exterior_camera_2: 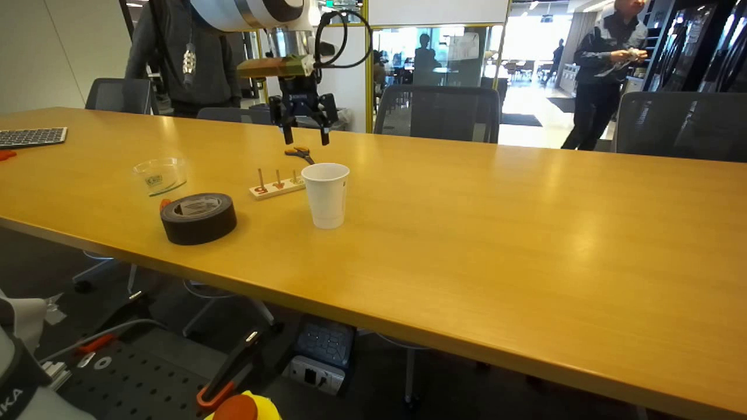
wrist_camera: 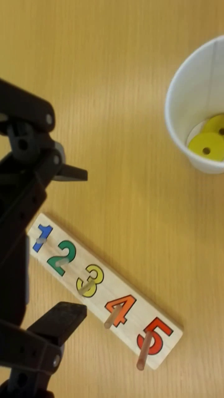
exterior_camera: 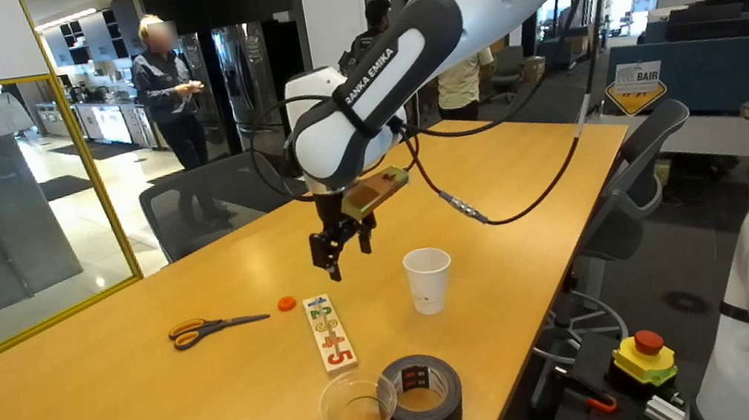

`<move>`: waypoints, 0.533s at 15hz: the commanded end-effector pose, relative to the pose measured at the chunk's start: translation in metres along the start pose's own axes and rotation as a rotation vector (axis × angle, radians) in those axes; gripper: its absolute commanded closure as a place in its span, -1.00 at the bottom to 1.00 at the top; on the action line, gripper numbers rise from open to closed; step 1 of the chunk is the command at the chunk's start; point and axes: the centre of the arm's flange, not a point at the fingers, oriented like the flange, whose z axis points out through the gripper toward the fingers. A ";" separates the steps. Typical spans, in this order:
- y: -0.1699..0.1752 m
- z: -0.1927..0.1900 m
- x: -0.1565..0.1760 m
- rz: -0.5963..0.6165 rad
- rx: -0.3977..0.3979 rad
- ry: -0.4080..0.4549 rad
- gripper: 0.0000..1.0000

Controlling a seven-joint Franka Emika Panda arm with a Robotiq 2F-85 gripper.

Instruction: Pick up the orange tokens from the table and put them in the colourless cup. Pick up the yellow tokens from the table and put them in the white cup.

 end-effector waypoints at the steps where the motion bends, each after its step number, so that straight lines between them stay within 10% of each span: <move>1: -0.024 0.029 0.059 -0.144 0.071 0.007 -1.00; 8: -0.042 0.073 0.127 -0.269 0.097 0.026 -1.00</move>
